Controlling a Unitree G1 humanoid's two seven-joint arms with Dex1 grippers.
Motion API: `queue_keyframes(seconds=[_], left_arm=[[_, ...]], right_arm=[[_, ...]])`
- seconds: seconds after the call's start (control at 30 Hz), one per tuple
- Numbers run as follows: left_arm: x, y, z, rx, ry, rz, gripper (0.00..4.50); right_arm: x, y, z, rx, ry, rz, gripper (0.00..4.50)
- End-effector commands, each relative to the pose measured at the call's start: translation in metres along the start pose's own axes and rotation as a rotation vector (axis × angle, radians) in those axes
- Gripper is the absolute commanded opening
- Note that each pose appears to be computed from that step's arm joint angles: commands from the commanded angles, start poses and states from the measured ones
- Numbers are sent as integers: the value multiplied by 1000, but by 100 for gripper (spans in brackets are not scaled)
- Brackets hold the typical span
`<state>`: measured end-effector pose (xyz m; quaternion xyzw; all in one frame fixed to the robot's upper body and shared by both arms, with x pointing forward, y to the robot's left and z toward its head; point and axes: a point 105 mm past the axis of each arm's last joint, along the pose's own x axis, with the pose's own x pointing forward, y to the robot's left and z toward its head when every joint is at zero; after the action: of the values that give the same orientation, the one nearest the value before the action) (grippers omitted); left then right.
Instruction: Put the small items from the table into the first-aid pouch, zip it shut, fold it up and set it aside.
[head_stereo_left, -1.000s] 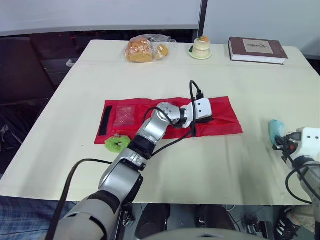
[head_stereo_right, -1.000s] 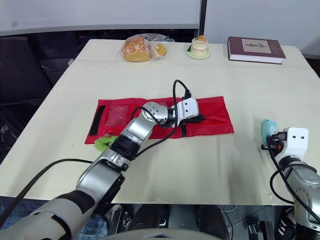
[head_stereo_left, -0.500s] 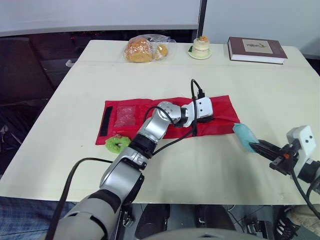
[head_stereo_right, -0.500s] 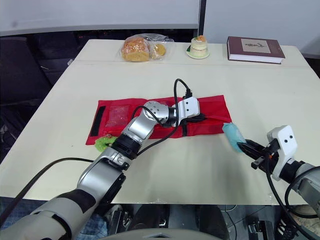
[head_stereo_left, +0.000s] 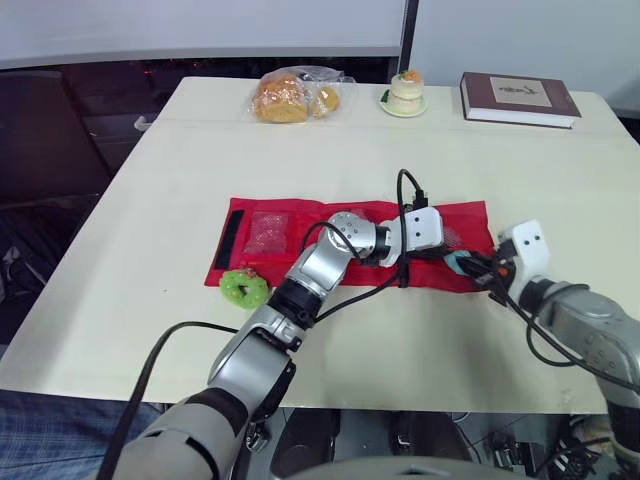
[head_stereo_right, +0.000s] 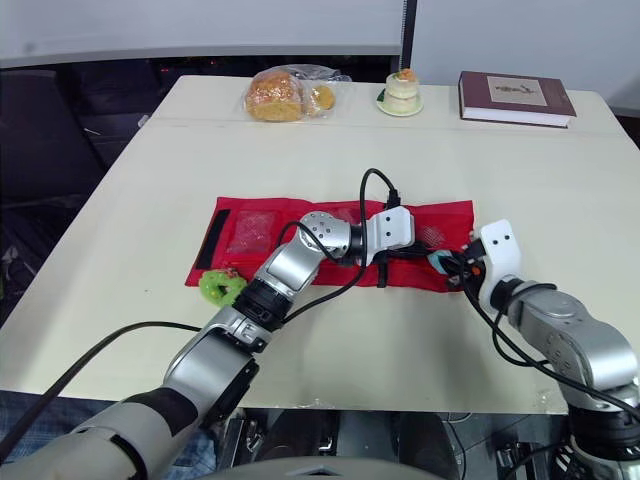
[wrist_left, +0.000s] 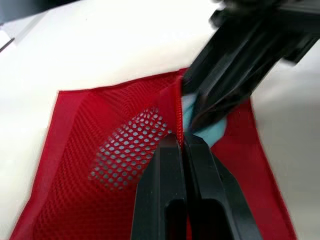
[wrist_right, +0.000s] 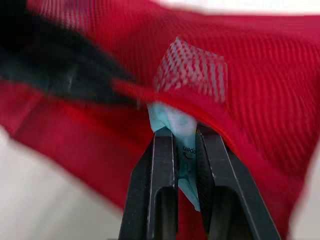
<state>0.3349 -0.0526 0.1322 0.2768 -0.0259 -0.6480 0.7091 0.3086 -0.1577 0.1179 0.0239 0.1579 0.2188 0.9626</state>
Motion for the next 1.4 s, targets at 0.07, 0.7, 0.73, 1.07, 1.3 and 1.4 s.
queue_keyframes(seconds=[0.07,0.7,0.73,1.07,1.3,1.4], left_arm=[[8,-6,15,32,-43,-21,0],[18,7,17,-36,-80,35,0],[20,8,20,-47,-94,36,0],[-4,16,28,-191,-208,21,342],[-91,-4,19,-240,-264,-116,447],[-127,-16,10,-258,-226,-116,450]], right_arm=[[12,-2,25,88,-138,-110,3],[-65,8,8,-134,-132,47,252],[-69,0,7,-113,-134,14,280],[-72,-48,-20,43,-61,-209,450],[-43,-41,-43,88,33,-144,450],[-34,-37,-43,87,37,-102,390]])
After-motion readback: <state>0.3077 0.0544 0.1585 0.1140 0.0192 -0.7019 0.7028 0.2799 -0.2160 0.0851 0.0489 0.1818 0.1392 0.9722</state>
